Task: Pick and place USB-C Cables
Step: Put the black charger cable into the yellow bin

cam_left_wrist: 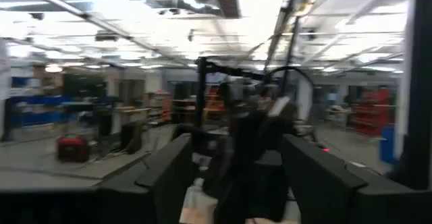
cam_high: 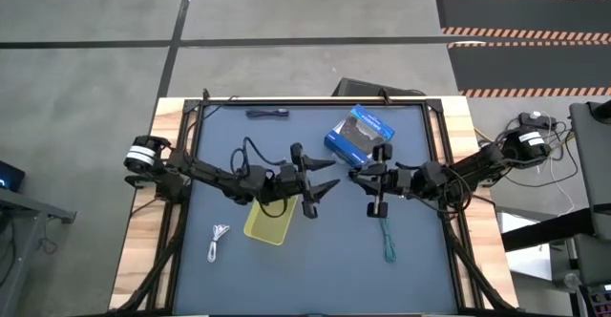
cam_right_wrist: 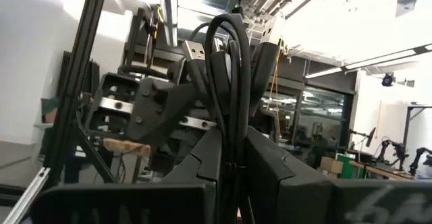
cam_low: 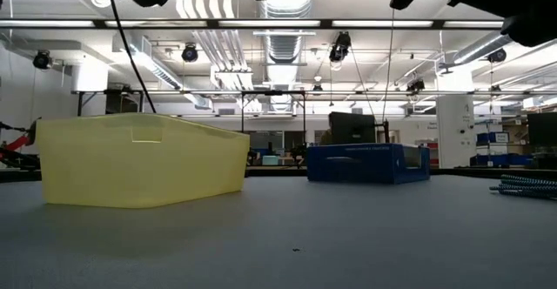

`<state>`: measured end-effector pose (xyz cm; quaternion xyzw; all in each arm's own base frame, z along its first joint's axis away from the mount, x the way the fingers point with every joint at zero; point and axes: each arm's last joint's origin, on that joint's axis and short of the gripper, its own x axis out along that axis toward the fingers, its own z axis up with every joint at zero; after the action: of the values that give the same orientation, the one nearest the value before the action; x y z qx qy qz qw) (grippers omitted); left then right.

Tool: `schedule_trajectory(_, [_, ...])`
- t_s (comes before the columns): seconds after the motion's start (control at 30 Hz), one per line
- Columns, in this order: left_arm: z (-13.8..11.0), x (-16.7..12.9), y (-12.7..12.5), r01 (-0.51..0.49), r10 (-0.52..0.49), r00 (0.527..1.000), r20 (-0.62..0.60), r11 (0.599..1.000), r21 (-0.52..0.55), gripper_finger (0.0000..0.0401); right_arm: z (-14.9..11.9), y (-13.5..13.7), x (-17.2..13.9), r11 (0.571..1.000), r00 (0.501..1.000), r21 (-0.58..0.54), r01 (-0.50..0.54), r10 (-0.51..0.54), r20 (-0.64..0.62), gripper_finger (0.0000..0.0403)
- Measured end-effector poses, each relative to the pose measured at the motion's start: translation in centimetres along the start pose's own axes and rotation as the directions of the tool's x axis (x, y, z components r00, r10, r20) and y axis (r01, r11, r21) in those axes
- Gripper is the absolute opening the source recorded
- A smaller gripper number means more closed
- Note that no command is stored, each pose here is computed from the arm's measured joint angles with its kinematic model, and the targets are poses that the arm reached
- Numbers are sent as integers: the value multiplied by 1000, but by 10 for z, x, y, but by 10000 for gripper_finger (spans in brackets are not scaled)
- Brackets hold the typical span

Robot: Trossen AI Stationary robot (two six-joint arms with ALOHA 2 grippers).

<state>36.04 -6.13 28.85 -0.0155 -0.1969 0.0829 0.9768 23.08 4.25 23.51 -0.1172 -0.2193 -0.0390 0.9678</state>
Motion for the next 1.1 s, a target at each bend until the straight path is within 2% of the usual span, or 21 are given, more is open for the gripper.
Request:
schedule_trajectory(0.13, [0, 0, -1, 41, -41, 999, 3, 999, 1, 215, -2, -4, 1, 1000, 1000, -5, 17, -17, -12, 29])
schedule_trajectory(0.57, [-1, 3, 8, 16, -16, 1000, 5, 1000, 11, 215, -7, -7, 2, 1000, 999, 1, 25, -25, -34, 29])
schedule_trajectory(0.9, [-22, 22, 3, 21, -21, 1000, 10, 999, 25, 215, -8, -7, 1, 1000, 999, -2, 20, -20, -49, 29])
schedule_trajectory(1.1, [-22, 28, 3, 14, -15, 1000, 22, 999, 47, 215, -9, -6, 1, 1000, 998, 5, 19, -19, -58, 29])
